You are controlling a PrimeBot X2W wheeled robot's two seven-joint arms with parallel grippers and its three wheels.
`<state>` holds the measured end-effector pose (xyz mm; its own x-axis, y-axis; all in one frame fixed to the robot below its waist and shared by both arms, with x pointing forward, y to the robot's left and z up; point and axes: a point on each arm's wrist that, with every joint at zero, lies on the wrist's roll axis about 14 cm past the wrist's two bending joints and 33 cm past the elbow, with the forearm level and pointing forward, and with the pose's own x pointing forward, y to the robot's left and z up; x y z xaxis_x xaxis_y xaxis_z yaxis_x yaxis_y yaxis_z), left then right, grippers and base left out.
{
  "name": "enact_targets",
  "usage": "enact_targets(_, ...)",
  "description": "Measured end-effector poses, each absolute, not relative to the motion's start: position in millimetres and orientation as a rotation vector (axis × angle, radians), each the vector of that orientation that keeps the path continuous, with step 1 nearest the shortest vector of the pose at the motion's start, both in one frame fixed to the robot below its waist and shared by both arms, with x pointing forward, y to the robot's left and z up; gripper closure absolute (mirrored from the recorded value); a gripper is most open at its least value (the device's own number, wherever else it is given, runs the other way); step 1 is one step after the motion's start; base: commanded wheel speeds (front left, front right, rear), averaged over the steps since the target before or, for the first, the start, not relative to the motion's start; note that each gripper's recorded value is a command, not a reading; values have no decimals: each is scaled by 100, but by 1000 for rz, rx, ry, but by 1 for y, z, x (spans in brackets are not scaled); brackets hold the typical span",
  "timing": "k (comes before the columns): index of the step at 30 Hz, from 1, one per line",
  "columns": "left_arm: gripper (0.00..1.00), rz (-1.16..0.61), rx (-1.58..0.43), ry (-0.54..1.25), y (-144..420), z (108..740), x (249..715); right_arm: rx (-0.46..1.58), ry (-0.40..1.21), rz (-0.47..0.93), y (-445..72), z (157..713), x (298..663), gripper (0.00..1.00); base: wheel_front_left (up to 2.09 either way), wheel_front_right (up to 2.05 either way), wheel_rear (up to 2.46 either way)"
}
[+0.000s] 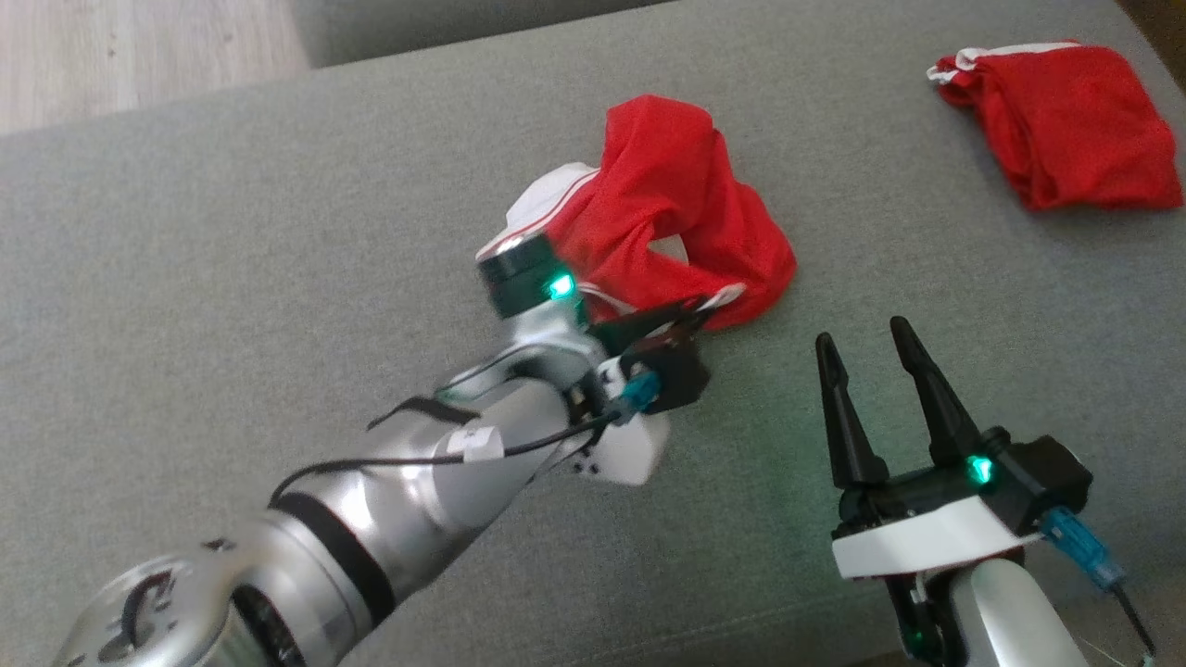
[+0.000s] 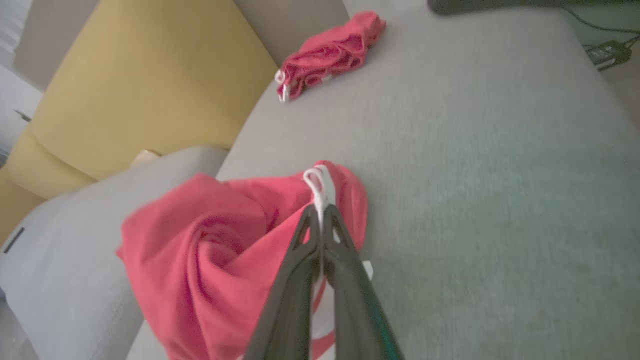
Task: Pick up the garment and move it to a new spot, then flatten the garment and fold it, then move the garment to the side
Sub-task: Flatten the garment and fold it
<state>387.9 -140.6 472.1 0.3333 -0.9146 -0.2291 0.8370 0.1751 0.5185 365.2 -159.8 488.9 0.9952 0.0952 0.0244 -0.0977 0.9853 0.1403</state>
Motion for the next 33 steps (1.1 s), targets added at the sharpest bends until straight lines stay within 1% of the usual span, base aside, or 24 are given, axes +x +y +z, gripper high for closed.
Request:
enact_targets(3, 100, -1233, 580, -268, -157, 516, 387, 150, -39, 92, -161, 496, 363, 0, 0, 0, 0)
enact_targets(9, 100, -1167, 497, -583, -175, 644, 390, 165, -87, 88, -163, 511, 351, 0, 0, 0, 0)
enact_targets(15, 100, -1052, 471, -868, -173, 767, 393, 170, -112, 49, -173, 518, 335, 0, 0, 0, 0)
enact_targets(17, 100, -1009, 468, -931, -167, 796, 392, 173, -104, 43, -175, 515, 331, 0, 0, 0, 0)
enact_targets(19, 100, -958, 435, -956, -156, 813, 396, 175, -97, 42, -175, 513, 331, 0, 0, 0, 0)
enact_targets(21, 100, -912, 423, -921, -141, 807, 410, 176, -106, 39, -176, 515, 333, 0, 0, 0, 0)
enact_targets(23, 100, -860, 387, -811, -117, 777, 432, 179, -113, 47, -175, 517, 336, 0, 0, 0, 0)
enact_targets(26, 100, -789, 363, -558, -71, 688, 458, 181, -113, 71, -167, 518, 340, 0, 0, 0, 0)
enact_targets(28, 100, -727, 314, -379, -36, 624, 459, 182, -105, 77, -166, 515, 341, 0, 0, 0, 0)
enact_targets(30, 100, -661, 304, -236, -1, 569, 451, 180, -86, 86, -162, 509, 340, 0, 0, 0, 0)
enact_targets(32, 100, -587, 309, -141, 34, 535, 443, 175, -71, 103, -157, 505, 341, 0, 0, 0, 0)
enact_targets(33, 100, -539, 305, -119, 50, 527, 442, 172, -69, 110, -155, 504, 342, 0, 0, 0, 0)
